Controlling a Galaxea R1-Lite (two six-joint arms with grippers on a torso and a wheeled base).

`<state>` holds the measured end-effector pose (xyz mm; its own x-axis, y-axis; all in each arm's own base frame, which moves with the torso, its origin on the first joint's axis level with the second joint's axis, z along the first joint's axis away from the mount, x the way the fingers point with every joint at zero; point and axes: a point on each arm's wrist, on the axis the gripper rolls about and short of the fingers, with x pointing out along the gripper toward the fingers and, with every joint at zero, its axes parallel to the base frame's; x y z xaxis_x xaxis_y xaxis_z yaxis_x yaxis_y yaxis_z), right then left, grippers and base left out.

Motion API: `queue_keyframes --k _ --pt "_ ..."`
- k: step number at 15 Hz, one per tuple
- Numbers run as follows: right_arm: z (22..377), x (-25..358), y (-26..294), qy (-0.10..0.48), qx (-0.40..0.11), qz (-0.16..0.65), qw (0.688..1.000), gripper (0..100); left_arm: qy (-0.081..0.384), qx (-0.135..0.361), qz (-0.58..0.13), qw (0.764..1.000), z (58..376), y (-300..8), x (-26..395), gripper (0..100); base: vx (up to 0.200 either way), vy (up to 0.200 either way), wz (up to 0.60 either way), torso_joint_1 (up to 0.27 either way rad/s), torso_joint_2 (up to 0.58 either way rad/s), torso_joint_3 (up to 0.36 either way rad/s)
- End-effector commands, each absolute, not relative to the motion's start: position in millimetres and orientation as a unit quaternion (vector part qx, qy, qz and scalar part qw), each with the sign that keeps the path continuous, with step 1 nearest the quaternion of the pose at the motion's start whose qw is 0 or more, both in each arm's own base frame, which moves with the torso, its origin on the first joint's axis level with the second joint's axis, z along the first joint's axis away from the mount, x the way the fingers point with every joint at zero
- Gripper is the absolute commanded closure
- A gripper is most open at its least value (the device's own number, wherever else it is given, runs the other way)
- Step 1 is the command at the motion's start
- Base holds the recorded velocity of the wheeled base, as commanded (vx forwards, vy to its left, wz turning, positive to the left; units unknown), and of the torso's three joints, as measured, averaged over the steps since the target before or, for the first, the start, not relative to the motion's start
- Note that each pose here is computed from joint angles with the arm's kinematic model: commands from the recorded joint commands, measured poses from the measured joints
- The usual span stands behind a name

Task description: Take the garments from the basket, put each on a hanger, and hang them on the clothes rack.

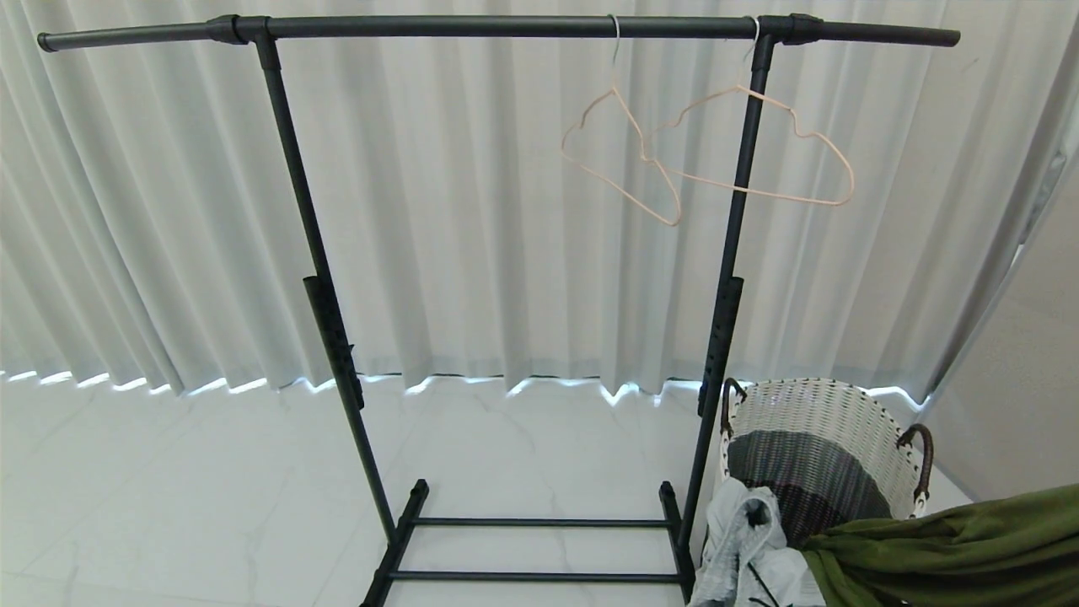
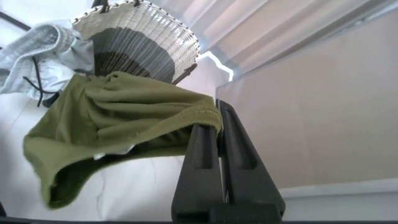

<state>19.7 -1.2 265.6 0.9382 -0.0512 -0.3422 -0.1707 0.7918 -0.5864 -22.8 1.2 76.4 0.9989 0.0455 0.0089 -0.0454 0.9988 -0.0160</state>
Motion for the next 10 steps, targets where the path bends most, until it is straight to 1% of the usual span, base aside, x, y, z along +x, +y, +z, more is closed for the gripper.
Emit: queue_keyframes --k 1,3,8,10 --pt "264.5 20.9 -1.2 0.176 -0.321 0.034 0.930 100 -0.005 -0.008 0.023 1.000 76.4 1.2 -22.8 0 0.000 0.000 0.00 0.000 0.00 0.000" --pt "263.1 21.4 -1.1 0.178 -0.321 0.035 0.929 100 -0.005 -0.008 0.023 1.000 76.4 1.2 -22.8 0 0.000 0.000 0.00 0.000 0.00 0.000" --pt "259.2 22.8 -1.0 0.186 -0.321 0.038 0.928 100 -0.005 -0.008 0.023 1.000 76.4 1.2 -22.8 0 0.000 0.200 0.00 0.000 0.00 -0.002" --pt "257.7 26.3 -0.6 0.193 -0.322 0.044 0.926 100 -0.005 -0.007 0.023 1.000 76.4 1.2 -22.8 0 0.000 0.000 0.00 0.000 0.00 0.000"
